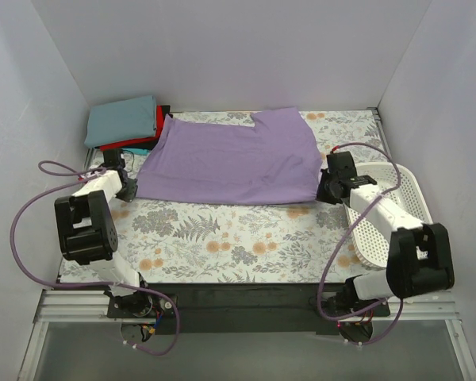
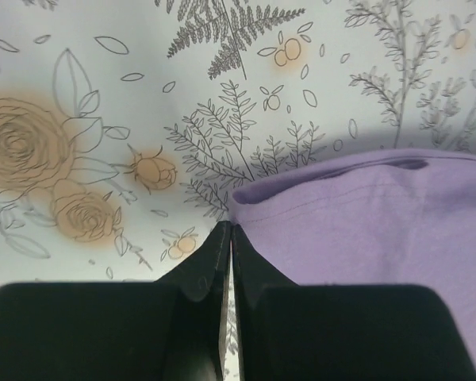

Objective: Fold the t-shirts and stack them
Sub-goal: Fold the tshirt

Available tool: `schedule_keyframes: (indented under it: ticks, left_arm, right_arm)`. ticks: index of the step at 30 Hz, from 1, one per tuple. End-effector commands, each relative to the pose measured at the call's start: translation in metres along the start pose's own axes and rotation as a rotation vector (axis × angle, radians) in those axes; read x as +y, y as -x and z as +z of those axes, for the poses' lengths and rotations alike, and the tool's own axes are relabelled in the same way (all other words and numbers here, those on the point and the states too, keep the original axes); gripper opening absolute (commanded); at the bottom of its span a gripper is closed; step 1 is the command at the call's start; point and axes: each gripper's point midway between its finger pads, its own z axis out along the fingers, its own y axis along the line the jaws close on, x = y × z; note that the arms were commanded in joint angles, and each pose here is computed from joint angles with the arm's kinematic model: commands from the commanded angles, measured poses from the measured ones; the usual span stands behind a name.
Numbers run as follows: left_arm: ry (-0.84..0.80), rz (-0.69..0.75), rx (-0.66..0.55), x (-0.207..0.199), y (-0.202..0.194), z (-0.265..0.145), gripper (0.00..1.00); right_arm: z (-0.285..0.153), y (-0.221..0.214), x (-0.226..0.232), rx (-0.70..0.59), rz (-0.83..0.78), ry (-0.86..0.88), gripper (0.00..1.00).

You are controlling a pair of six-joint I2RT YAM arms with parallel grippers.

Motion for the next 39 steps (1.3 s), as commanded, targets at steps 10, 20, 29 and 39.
schedule_keyframes:
  ticks: [10,20,29,39]
  left_arm:
    - [0.010,-0.072,-0.135,0.055,0.027,-0.066,0.00]
    - [0.014,-0.110,-0.158,0.099,0.015,-0.087,0.12]
    - [-0.309,0.025,-0.112,0.040,0.016,-0.120,0.50]
    - [-0.810,0.526,0.120,-0.097,-0.124,-0.204,0.48]
  right_arm:
    - [-0.086,-0.032,-0.008,-0.045,0.075,0.105,0.01]
    - [-0.109,-0.085,-0.007,-0.018,0.170,0.221,0.09]
    - [-0.119,-0.056,0.000,-0.070,0.104,0.227,0.56]
    - [-0.087,0.046,0.037,-0.174,-0.037,0.115,0.56]
